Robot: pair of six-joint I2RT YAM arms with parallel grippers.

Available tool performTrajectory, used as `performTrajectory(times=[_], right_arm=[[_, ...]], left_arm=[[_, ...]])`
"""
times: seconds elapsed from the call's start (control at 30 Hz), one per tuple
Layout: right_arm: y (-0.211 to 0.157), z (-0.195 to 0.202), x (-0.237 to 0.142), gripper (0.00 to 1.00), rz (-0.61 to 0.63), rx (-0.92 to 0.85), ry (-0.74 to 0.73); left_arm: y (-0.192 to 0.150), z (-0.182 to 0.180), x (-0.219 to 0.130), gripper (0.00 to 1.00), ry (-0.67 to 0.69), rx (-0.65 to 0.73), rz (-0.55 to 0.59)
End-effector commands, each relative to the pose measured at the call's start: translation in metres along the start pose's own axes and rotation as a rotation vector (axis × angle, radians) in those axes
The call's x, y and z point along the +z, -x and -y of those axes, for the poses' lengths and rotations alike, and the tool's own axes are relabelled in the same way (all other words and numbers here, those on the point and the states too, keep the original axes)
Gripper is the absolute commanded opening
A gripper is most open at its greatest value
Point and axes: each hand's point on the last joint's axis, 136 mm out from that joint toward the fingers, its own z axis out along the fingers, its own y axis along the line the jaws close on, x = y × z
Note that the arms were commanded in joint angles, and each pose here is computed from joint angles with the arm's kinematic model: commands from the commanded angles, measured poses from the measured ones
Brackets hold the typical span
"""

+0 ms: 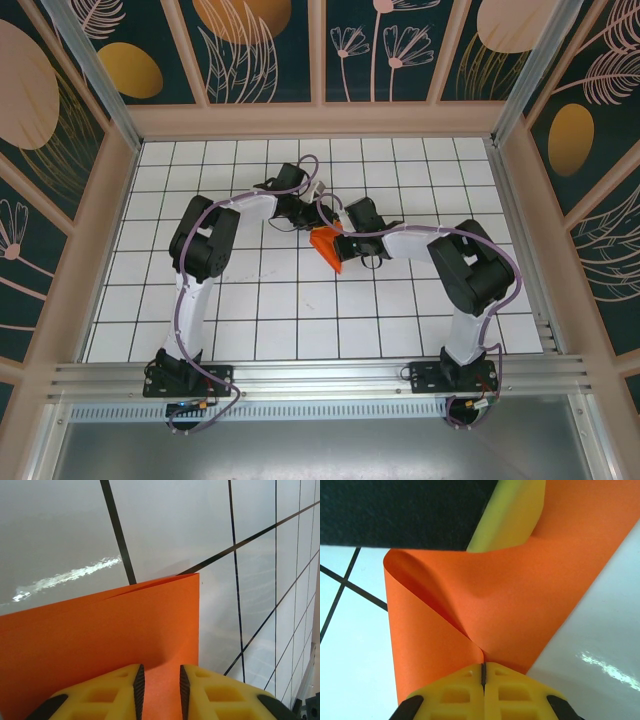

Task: Fold a paper plane with a square sheet of paper (fold left side to right side)
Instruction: Third fold the triangle at the center of the table.

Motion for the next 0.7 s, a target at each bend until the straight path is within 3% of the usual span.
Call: performTrajectory(times=[0.0, 0.2, 0.43, 0.53, 0.67], right_arm=[[-0.014, 0.008, 0.005, 0.0, -0.055, 0.024, -0.021], [-0.037, 0.017, 0.008, 0.0, -0.135, -0.008, -0.056], [-0.042, 0.015, 0.012, 0.0, -0.144, -0.001, -0.038], [-0.041, 0.014, 0.012, 0.0, -0.141, 0.001, -0.034], [-0.039, 0.013, 0.012, 0.0, -0.133, 0.001, -0.028]], left_arm=[[-0.023, -0.021, 0.013, 0.32, 0.064, -0.026, -0.063], [0.008, -0.004, -0.018, 0.37, 0.031, -0.003, 0.009], [0.041, -0.005, -0.06, 0.42, 0.049, 0.007, 0.085], [0.038, -0.003, -0.072, 0.38, 0.059, 0.008, 0.103], [0.009, 0.01, -0.076, 0.32, -0.029, -0.014, 0.093]])
